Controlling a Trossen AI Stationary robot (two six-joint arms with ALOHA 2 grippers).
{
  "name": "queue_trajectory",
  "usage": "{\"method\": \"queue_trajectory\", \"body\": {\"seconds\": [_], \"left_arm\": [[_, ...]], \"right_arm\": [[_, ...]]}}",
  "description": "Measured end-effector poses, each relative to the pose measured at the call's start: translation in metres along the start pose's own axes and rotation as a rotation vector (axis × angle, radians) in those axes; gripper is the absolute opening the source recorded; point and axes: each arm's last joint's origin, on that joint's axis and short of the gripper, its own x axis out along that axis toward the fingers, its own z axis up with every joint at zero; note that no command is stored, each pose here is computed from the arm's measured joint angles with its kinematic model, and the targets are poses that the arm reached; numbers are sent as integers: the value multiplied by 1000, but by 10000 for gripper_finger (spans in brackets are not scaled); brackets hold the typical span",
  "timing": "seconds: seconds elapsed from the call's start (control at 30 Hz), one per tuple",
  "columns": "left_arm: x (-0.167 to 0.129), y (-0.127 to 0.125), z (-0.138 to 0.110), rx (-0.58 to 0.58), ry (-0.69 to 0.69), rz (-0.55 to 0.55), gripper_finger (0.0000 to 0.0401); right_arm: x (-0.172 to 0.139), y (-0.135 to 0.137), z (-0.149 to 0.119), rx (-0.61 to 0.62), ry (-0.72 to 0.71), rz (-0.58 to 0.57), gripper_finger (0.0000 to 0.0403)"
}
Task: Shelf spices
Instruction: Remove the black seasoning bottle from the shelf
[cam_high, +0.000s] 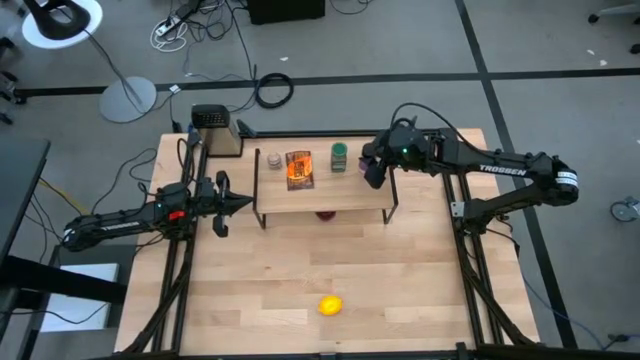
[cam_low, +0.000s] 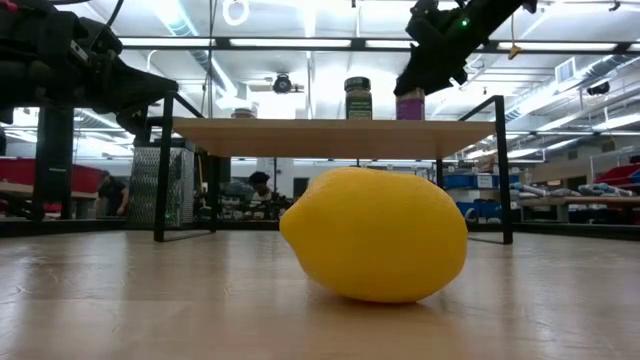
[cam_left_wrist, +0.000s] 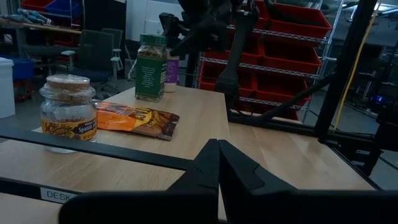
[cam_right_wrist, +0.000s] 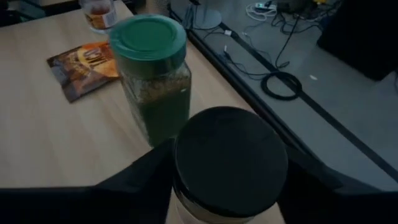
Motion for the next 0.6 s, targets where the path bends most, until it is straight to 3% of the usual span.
{"method": "queue_trajectory", "body": {"seconds": [0.37,0.6], "left_arm": [[0,0,2,2,-24,-3,8],[0,-1,4,5,-45,-8,8]], "right_arm": [[-15,20,0,22,-34,87,206],[-35,47,-1,26,-82,210,206]]}}
